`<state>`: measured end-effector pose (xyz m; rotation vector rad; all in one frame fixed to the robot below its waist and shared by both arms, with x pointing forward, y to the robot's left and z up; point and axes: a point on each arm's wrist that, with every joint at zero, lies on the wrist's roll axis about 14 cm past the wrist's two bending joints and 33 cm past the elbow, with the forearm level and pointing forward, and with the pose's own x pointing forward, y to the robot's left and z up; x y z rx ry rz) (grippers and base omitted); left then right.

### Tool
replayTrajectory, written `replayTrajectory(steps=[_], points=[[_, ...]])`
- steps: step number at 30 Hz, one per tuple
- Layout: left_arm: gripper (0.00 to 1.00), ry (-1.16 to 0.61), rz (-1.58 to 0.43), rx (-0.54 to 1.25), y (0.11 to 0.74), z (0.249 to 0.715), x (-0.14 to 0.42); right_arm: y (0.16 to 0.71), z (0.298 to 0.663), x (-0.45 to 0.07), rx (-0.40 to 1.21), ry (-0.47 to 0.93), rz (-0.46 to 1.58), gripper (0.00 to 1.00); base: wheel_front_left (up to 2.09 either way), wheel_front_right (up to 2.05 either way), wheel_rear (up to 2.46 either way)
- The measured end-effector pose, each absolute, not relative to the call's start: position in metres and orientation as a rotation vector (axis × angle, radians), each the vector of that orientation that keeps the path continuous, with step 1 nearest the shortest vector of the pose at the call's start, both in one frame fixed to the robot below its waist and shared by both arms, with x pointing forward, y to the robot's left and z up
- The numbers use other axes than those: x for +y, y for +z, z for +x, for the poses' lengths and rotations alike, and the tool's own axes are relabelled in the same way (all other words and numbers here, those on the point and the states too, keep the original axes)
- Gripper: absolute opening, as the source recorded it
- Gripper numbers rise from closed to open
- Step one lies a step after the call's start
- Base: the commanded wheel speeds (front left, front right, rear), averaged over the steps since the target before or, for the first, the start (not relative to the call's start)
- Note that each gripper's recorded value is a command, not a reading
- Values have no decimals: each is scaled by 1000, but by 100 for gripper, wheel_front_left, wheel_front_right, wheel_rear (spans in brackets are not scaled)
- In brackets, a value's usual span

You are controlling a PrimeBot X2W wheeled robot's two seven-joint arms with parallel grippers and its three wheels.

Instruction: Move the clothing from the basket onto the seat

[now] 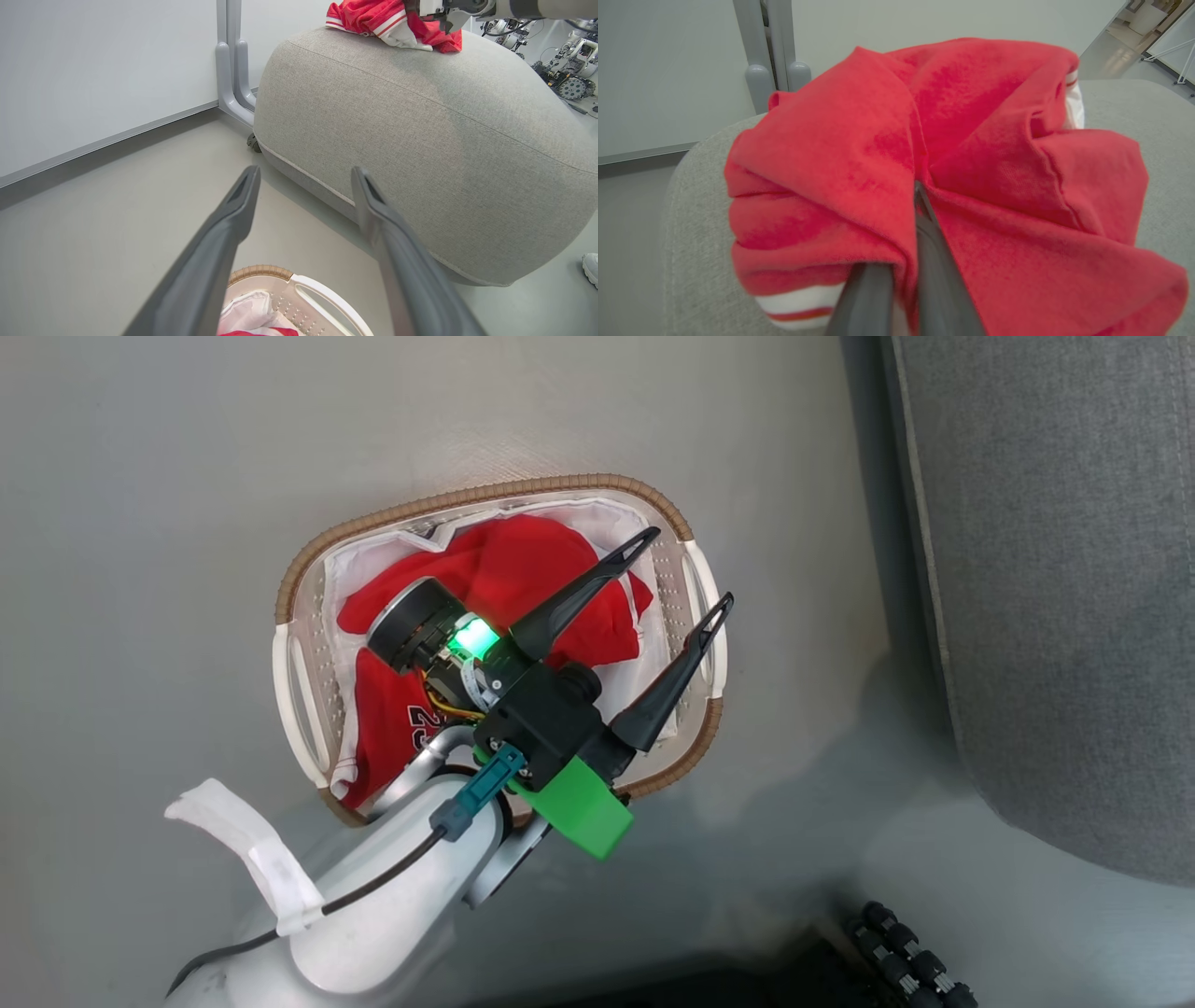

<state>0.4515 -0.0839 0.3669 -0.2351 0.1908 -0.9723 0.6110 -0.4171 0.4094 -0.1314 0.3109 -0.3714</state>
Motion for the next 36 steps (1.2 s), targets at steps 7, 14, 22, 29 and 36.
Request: replayTrajectory(steps=[7,14,22,29,36], points=[[100,-969,-222,170,377,453,-82,415,600,-407,286,-363,-83,100,0,0,0],[100,-900,-209,167,389,453,-68,423,574,-391,298,-306,-109,100,0,0,0],[100,-781,-188,149,415,451,-41,463,550,-374,250,-233,-135,100,0,0,0],[100,-621,-191,74,455,447,0,526,545,-335,74,-146,-88,100,0,0,0],[100,-412,-184,0,486,437,59,543,517,-290,-37,-78,8,100,0,0,0]])
